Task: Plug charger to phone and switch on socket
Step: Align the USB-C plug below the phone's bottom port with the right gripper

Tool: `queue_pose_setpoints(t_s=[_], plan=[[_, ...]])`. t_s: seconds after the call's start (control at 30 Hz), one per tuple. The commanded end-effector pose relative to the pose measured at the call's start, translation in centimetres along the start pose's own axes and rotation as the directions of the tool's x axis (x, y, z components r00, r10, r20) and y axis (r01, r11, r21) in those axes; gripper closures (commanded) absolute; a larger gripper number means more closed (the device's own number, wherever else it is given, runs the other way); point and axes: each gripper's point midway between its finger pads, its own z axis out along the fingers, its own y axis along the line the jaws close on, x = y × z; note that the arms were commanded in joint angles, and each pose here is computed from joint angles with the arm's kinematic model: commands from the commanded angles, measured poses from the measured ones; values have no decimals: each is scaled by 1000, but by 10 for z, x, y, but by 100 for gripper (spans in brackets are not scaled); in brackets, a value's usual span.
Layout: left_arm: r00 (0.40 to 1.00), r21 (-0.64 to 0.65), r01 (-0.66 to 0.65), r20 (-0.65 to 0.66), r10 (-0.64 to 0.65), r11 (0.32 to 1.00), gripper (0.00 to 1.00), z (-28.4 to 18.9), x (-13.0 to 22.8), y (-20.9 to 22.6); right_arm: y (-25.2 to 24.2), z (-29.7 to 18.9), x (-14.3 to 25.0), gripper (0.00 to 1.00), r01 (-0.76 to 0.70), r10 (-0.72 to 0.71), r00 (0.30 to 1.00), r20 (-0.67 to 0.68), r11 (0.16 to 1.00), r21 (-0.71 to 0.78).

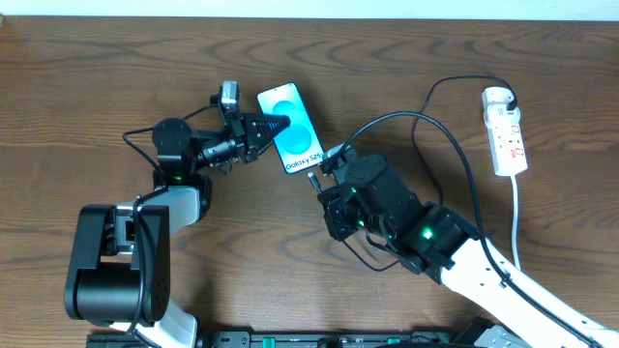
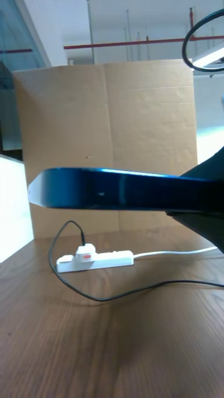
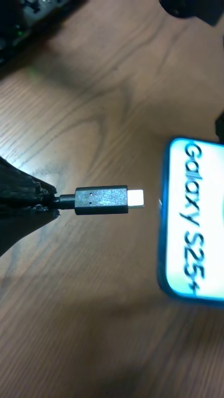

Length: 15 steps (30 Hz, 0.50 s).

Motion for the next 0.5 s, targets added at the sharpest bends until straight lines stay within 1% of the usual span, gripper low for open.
queue_pose_setpoints(t_s=[0.0, 0.37, 0.43, 0.47], plan=[[997, 23, -77, 18, 76, 997, 92, 4, -8, -15, 7, 1, 3, 99, 36, -36, 999, -11, 999, -35], [994, 23, -107, 18, 106, 994, 93, 4, -8, -15, 6, 2, 3, 99, 38, -39, 999, -12, 999, -31], [994, 23, -107, 17, 106, 994, 93, 4, -8, -15, 6, 2, 3, 99, 20, -21, 1000, -13, 999, -30], [994, 23, -107, 17, 107, 994, 93, 4, -8, -15, 6, 2, 3, 99, -14, 13, 1000, -14, 999, -30]])
